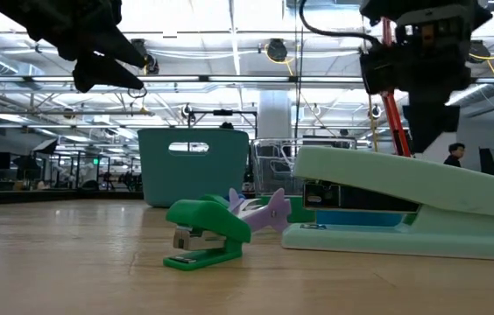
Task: Pick and place Stapler, Stapler remover, tape
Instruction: Put the small yellow stapler into the green bin
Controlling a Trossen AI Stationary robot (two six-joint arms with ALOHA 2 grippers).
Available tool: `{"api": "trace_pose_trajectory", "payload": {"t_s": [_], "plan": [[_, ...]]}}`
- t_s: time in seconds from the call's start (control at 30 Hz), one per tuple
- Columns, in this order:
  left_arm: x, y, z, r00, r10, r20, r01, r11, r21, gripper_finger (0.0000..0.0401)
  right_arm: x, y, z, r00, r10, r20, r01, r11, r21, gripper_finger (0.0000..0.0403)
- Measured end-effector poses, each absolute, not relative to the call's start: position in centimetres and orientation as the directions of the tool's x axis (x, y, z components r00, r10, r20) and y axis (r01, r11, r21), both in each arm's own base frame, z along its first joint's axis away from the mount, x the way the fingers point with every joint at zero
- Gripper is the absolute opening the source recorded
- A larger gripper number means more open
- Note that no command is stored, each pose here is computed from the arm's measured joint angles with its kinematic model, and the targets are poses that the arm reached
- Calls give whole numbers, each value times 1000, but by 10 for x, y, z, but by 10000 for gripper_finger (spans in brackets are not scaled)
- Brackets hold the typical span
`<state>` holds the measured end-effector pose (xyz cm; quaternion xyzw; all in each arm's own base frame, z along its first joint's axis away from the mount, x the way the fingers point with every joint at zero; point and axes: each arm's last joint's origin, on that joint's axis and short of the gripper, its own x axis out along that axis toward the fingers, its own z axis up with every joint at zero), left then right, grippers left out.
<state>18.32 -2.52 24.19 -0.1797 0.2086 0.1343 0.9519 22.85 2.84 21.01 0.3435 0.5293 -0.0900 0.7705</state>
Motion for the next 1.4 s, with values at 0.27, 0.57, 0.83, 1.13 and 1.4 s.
{"api": "trace_pose_trajectory", "payload": {"t_s": [0.27,0.57,0.83,1.13,1.4], "plan": [[169,-22,256,902,216,-374,-315,921,-230,228,233,29,228,297,86,-951,586,770,252,150],[145,-19,240,950,164,-264,-236,934,-269,228,240,30,214,214,77,-974,610,768,194,152],[129,-17,220,962,118,-246,-188,940,-284,228,243,29,204,153,69,-986,670,726,155,151],[124,-17,220,964,69,-256,-149,939,-309,228,251,30,189,119,64,-991,685,717,129,149],[124,-18,219,963,67,-262,-162,919,-360,228,254,30,189,140,64,-988,694,705,144,150]]}}
